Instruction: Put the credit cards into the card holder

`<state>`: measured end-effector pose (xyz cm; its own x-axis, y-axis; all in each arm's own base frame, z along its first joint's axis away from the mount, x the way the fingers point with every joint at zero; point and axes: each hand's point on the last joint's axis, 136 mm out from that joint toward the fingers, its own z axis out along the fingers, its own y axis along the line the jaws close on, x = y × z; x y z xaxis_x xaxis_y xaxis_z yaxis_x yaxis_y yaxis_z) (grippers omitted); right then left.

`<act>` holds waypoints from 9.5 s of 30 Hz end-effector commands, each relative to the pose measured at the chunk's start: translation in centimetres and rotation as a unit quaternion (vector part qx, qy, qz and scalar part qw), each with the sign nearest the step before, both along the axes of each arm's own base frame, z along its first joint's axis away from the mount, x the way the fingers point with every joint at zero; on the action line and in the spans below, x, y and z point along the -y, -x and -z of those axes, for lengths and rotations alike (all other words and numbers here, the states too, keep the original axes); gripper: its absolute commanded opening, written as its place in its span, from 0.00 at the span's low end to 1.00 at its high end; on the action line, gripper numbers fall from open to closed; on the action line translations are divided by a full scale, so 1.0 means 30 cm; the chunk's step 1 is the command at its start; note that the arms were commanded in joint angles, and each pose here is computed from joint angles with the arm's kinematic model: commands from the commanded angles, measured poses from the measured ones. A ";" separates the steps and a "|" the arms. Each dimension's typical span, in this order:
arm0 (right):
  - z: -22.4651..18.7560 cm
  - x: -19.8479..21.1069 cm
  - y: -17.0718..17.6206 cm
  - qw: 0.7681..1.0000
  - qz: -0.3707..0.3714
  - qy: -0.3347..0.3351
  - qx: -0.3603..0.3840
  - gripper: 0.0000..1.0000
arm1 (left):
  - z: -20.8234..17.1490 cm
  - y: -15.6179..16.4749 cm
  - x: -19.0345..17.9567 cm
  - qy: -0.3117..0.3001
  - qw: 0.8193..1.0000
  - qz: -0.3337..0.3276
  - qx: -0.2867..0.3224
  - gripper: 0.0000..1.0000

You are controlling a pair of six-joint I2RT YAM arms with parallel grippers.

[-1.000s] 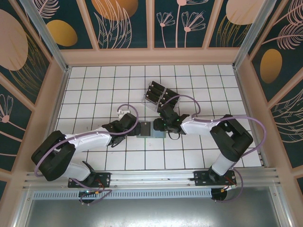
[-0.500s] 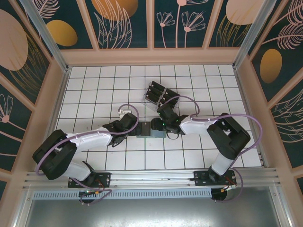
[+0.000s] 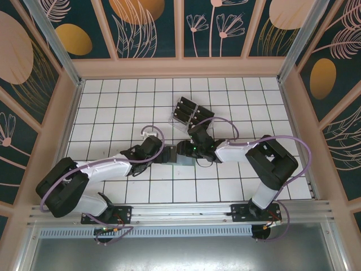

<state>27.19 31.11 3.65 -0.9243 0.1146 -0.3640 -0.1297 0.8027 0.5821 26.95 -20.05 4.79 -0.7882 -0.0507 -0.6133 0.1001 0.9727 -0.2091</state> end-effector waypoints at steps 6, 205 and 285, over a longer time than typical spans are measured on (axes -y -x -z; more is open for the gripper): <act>-0.005 -0.008 0.009 0.998 0.029 -0.051 -0.025 0.50 | -0.028 0.040 0.016 0.055 0.998 0.019 0.017 0.98; -0.106 0.134 -0.295 0.903 -0.226 0.340 0.133 0.08 | -0.027 -0.001 -0.025 -0.044 0.996 -0.038 0.075 0.99; -0.184 0.047 0.052 0.969 0.114 -0.159 0.152 0.00 | 0.113 0.023 -0.071 -0.125 0.991 -0.032 0.029 0.99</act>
